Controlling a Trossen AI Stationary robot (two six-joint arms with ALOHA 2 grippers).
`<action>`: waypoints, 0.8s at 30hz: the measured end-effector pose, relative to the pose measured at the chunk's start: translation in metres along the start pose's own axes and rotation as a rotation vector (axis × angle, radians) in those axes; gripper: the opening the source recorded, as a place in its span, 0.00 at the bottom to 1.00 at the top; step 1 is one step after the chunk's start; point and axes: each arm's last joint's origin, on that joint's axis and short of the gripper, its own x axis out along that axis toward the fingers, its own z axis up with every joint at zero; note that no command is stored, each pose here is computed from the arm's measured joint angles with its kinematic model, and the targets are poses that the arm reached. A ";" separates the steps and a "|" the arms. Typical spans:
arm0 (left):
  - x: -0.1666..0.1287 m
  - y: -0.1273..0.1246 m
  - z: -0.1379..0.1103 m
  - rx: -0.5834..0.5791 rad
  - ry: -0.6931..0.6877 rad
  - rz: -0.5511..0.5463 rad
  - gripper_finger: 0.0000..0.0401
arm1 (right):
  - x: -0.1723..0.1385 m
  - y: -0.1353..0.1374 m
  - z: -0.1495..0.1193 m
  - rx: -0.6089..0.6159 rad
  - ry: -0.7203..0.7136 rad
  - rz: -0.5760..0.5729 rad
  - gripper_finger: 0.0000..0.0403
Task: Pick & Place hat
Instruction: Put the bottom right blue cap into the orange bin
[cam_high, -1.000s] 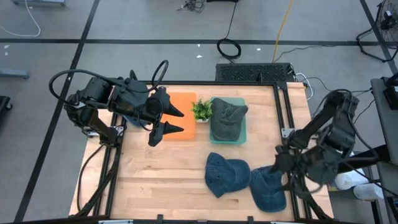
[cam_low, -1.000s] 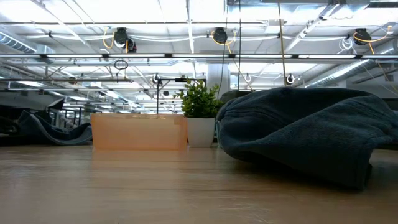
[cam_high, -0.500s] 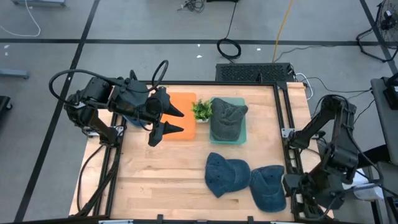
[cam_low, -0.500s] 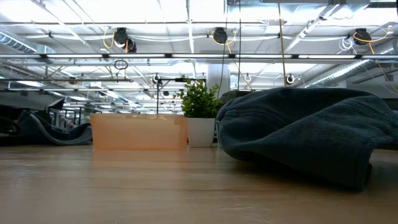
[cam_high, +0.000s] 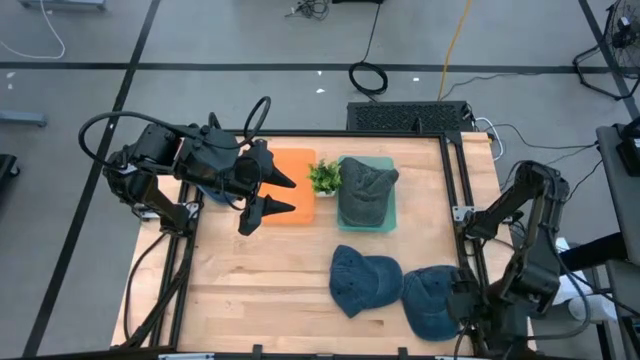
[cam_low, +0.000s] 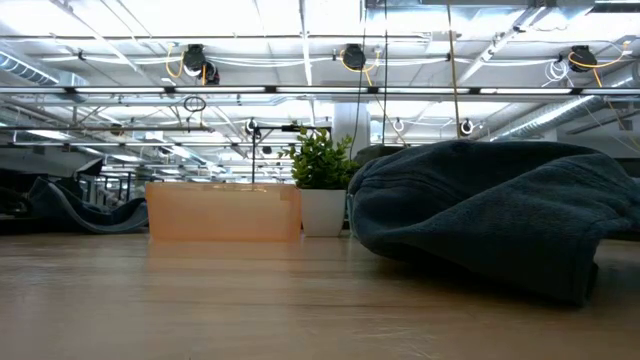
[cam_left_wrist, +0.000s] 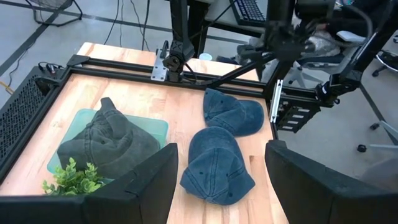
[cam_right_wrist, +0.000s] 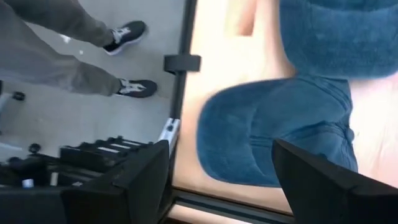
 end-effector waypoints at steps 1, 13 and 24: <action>0.000 0.000 0.000 -0.003 0.000 0.000 0.62 | 0.004 -0.001 -0.001 0.003 0.005 -0.009 0.68; 0.000 0.000 0.000 -0.005 0.000 0.000 0.62 | 0.064 -0.024 -0.023 -0.007 0.062 -0.111 0.67; 0.000 0.000 0.000 -0.004 0.000 0.000 0.62 | 0.102 -0.044 -0.043 -0.014 0.111 -0.141 0.67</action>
